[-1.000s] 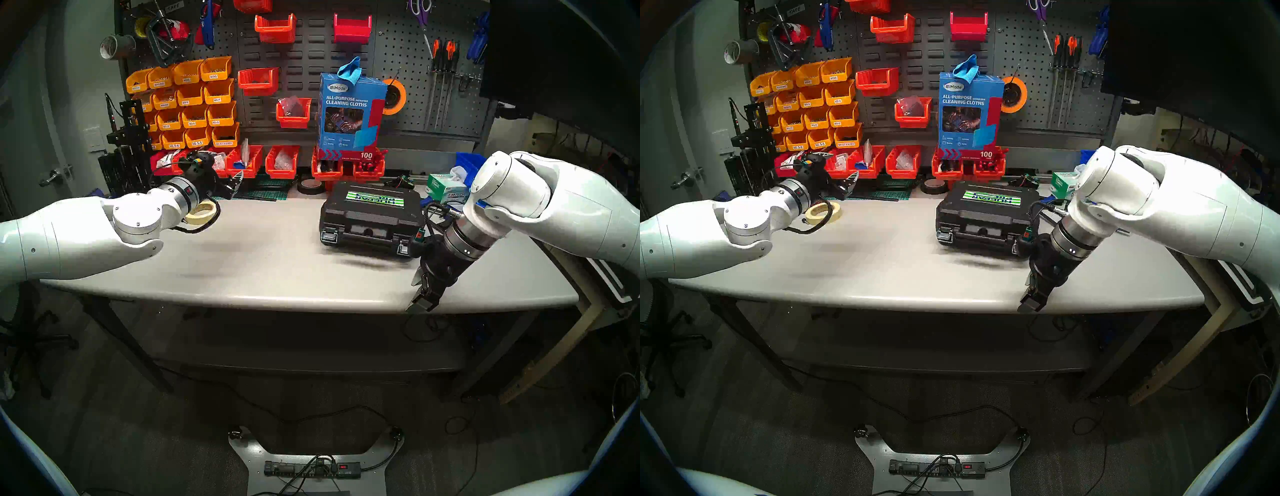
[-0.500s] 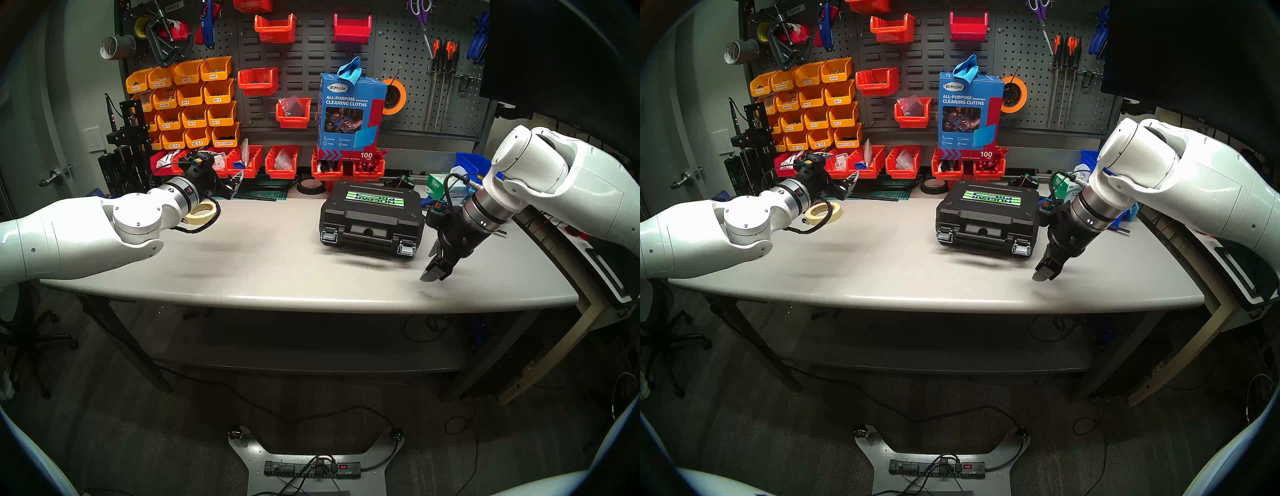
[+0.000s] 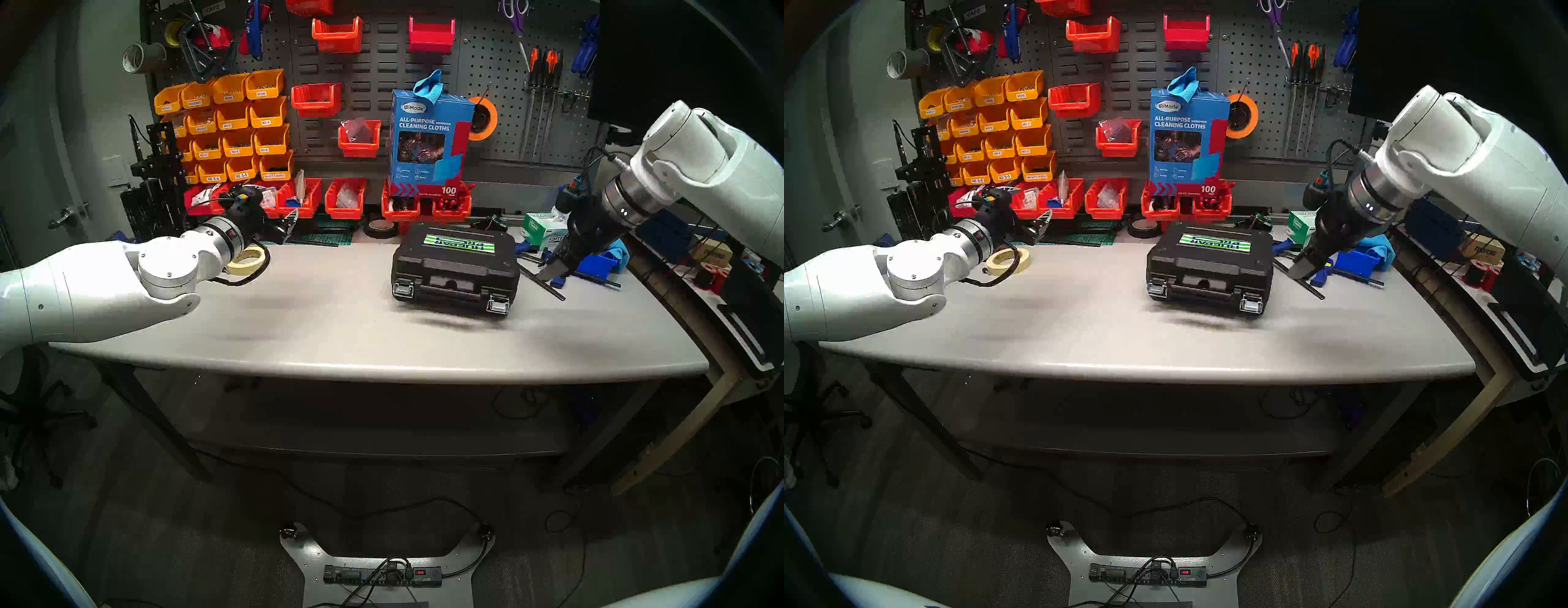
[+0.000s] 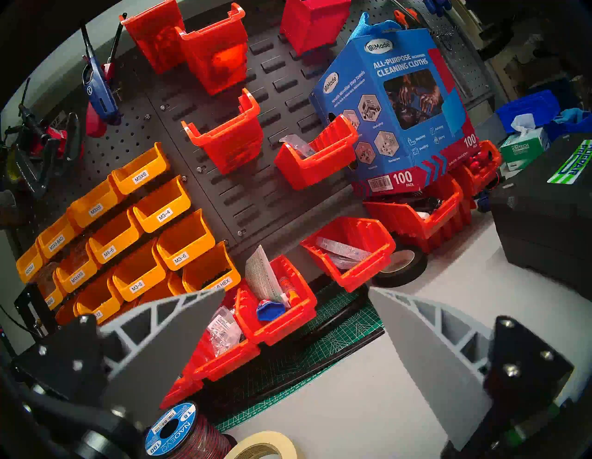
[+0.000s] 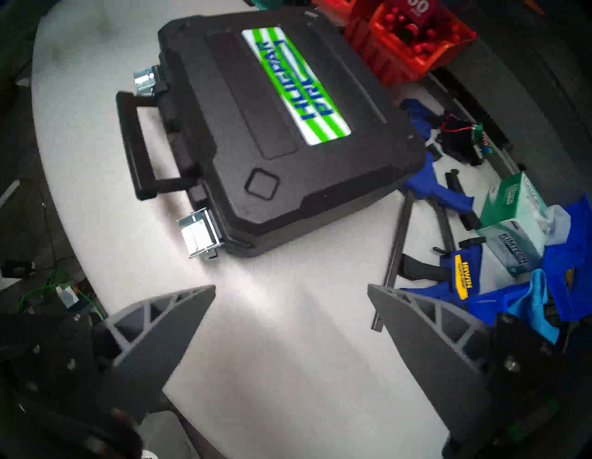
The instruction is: Open the tool box
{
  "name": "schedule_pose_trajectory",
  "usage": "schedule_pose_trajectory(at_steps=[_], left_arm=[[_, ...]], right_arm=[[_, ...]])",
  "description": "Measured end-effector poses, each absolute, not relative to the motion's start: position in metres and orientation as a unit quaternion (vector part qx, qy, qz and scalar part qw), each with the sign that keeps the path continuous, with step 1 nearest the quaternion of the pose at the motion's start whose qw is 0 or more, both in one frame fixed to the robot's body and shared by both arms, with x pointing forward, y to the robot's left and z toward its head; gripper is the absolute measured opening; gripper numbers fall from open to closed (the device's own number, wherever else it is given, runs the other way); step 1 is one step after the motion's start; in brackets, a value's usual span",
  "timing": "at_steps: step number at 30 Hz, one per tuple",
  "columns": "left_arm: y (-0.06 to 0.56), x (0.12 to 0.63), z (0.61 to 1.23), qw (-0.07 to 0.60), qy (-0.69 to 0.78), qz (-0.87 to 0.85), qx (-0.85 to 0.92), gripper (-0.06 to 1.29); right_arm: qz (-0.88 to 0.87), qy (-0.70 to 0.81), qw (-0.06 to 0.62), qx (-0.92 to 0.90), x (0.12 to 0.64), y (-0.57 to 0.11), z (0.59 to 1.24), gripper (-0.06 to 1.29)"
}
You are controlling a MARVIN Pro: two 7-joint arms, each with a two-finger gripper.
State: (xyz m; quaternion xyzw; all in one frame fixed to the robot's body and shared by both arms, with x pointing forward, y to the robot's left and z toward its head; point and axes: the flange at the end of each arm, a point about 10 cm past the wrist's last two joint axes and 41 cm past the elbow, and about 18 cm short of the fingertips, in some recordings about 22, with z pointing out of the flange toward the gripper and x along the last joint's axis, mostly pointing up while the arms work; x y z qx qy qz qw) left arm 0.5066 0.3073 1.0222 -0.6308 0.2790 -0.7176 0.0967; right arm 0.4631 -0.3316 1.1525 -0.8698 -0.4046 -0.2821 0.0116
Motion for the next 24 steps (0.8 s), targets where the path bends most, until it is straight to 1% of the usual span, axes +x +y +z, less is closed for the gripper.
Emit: schedule_pose_trajectory(at_steps=[13,24], left_arm=[[0.303,0.506,1.027,0.092,0.291,-0.721,-0.622,1.21],[0.262,0.498,1.061,0.053,0.366,-0.747,-0.553,1.21]], right_arm=[[-0.318,-0.356,0.081,-0.875,0.474,-0.343,1.186,1.24],[-0.322,-0.34,0.113,-0.876,0.48,-0.343,1.191,1.24]])
